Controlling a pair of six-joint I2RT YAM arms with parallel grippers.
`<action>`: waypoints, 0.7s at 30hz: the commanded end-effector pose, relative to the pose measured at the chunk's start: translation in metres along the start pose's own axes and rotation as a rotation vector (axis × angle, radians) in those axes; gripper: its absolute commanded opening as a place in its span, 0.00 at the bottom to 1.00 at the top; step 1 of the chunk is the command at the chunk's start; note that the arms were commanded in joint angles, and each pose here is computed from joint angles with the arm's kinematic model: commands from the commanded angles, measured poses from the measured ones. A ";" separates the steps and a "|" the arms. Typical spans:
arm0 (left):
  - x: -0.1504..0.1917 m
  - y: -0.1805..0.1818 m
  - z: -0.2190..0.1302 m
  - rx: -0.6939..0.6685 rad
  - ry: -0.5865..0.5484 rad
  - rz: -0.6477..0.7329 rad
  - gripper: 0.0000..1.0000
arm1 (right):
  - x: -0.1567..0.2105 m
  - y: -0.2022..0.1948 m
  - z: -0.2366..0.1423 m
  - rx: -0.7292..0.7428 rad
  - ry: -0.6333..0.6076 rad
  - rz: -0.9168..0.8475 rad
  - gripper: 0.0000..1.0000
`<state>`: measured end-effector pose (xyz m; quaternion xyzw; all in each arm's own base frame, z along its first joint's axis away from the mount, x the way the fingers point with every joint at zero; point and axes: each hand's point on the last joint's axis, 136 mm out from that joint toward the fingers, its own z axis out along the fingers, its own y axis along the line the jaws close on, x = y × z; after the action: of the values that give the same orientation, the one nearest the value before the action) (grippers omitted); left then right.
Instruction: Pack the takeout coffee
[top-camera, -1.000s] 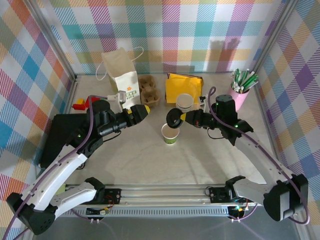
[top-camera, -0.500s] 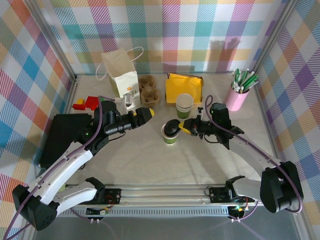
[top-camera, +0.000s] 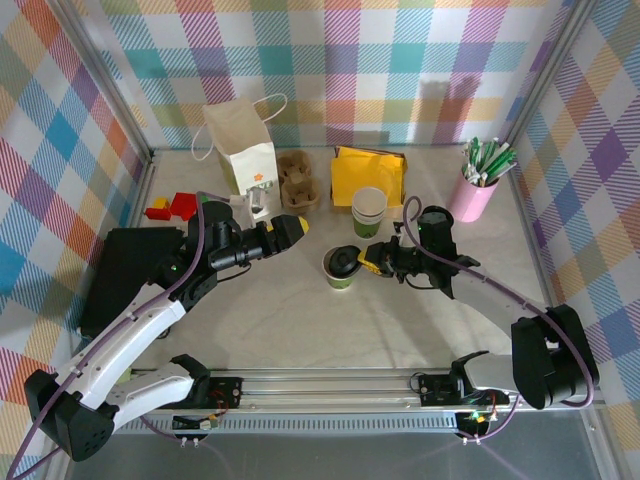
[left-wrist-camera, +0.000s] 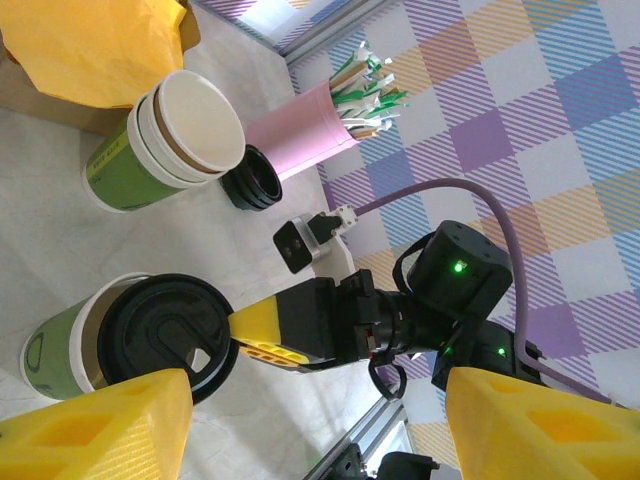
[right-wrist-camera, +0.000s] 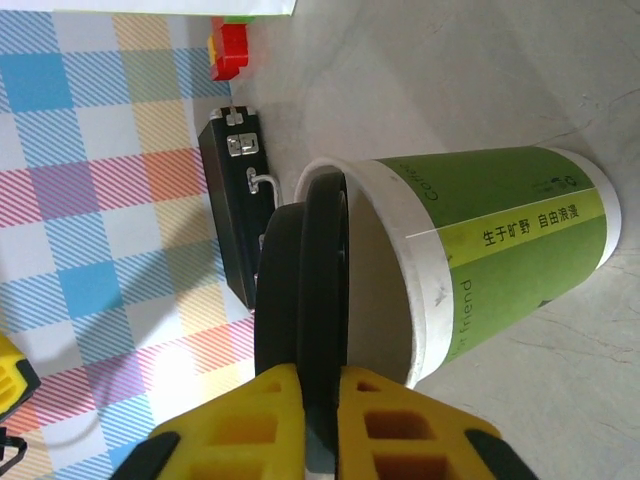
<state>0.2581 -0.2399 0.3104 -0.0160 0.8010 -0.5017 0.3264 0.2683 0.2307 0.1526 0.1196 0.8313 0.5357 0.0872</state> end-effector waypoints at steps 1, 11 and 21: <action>-0.007 -0.012 -0.006 0.043 -0.025 0.024 0.67 | -0.006 -0.004 0.000 0.021 -0.022 -0.032 0.22; -0.004 -0.008 -0.003 0.033 -0.011 0.021 0.67 | -0.013 -0.005 0.002 0.070 -0.026 -0.058 0.41; -0.003 -0.006 -0.005 0.021 -0.011 0.024 0.67 | -0.015 -0.005 0.007 0.097 -0.014 -0.069 0.45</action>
<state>0.2575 -0.2403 0.3103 -0.0148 0.8011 -0.5024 0.3251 0.2812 0.2277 0.1430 0.1111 0.8546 0.4970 0.1019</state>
